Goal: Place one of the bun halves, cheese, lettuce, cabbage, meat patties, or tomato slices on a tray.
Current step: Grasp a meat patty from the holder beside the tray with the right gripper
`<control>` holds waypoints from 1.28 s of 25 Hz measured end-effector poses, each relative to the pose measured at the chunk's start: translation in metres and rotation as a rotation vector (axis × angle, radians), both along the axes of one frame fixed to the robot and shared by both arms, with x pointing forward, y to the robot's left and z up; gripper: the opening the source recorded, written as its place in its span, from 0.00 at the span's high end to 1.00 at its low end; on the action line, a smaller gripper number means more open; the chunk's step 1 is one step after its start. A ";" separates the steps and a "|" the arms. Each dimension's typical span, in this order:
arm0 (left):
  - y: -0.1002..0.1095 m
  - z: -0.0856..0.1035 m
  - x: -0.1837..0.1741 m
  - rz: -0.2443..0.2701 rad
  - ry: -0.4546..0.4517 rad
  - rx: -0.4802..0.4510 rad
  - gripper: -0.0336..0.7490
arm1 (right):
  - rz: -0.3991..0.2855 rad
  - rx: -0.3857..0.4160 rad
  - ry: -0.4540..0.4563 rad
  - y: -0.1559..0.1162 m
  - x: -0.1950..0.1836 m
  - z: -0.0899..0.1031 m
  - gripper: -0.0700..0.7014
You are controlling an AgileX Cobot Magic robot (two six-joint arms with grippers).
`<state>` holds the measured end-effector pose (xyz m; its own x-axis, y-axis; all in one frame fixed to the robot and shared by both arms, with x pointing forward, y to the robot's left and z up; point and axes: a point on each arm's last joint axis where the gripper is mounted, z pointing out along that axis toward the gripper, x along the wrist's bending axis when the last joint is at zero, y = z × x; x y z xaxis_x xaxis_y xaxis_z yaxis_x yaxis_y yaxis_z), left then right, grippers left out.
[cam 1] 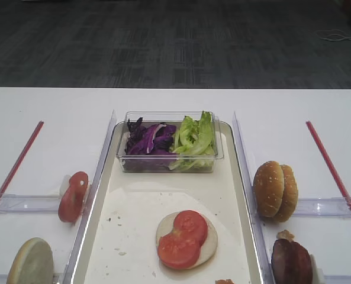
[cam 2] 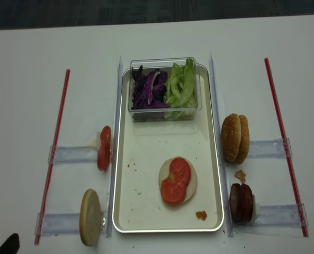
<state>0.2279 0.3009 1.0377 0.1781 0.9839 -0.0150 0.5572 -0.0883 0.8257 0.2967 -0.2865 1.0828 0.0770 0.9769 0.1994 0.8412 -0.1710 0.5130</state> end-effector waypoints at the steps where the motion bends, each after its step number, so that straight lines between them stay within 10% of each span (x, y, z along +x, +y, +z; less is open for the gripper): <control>1: 0.000 0.000 0.000 0.000 0.000 0.000 0.57 | 0.004 0.001 0.018 0.001 0.004 -0.001 0.33; 32: 0.000 0.000 0.000 0.000 0.000 0.000 0.57 | 0.041 0.140 0.271 0.016 0.057 -0.016 0.33</control>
<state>0.2279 0.3009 1.0377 0.1781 0.9839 -0.0150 0.5572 -0.0883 0.8257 0.3537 -0.2706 1.0669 0.1071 0.9449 0.3095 0.9517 -0.1875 0.2432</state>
